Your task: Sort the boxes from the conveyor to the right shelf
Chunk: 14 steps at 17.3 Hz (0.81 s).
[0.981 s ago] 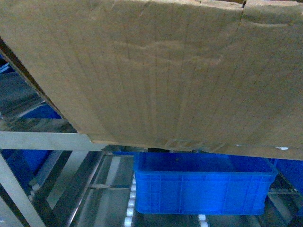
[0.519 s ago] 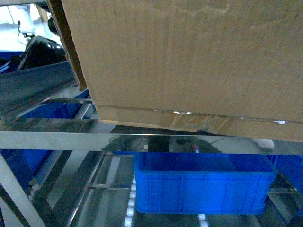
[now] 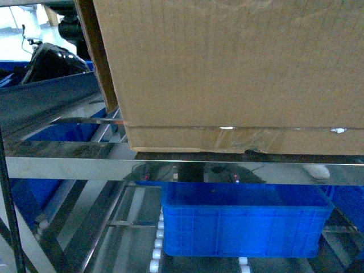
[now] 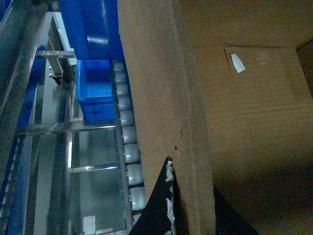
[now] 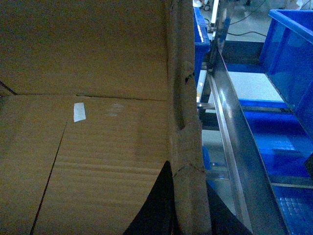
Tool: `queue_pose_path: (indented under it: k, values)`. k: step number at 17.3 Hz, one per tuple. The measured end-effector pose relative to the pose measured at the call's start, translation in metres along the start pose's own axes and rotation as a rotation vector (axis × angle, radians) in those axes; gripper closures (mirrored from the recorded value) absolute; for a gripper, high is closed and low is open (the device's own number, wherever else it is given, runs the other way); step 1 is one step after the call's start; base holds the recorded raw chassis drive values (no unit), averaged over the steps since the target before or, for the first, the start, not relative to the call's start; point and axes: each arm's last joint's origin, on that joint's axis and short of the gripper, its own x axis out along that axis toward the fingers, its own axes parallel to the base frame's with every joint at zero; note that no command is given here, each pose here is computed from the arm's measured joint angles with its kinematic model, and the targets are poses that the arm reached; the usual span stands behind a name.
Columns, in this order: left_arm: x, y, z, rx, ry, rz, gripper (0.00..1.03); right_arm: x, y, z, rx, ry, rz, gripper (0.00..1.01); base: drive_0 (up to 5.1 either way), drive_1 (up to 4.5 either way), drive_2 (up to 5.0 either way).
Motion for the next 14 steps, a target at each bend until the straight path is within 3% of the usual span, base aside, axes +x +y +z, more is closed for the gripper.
queue_pose_path:
  k: [3, 10, 14]
  values:
    - [0.003, 0.000, 0.002, 0.000, -0.015, 0.001, 1.00, 0.002, 0.003, 0.004, -0.020, -0.020, -0.001, 0.97, 0.0, 0.00, 0.0]
    - [0.009, 0.005, -0.009, -0.002, -0.011, 0.008, 1.00, 0.014, 0.009, -0.014, -0.037, 0.007, 0.005, 0.97, 0.0, 0.00, 0.0]
    - [0.012, 0.007, -0.008, -0.013, -0.005, 0.008, 1.00, 0.019, 0.009, -0.012, -0.039, 0.012, 0.008, 0.97, 0.0, 0.00, 0.0]
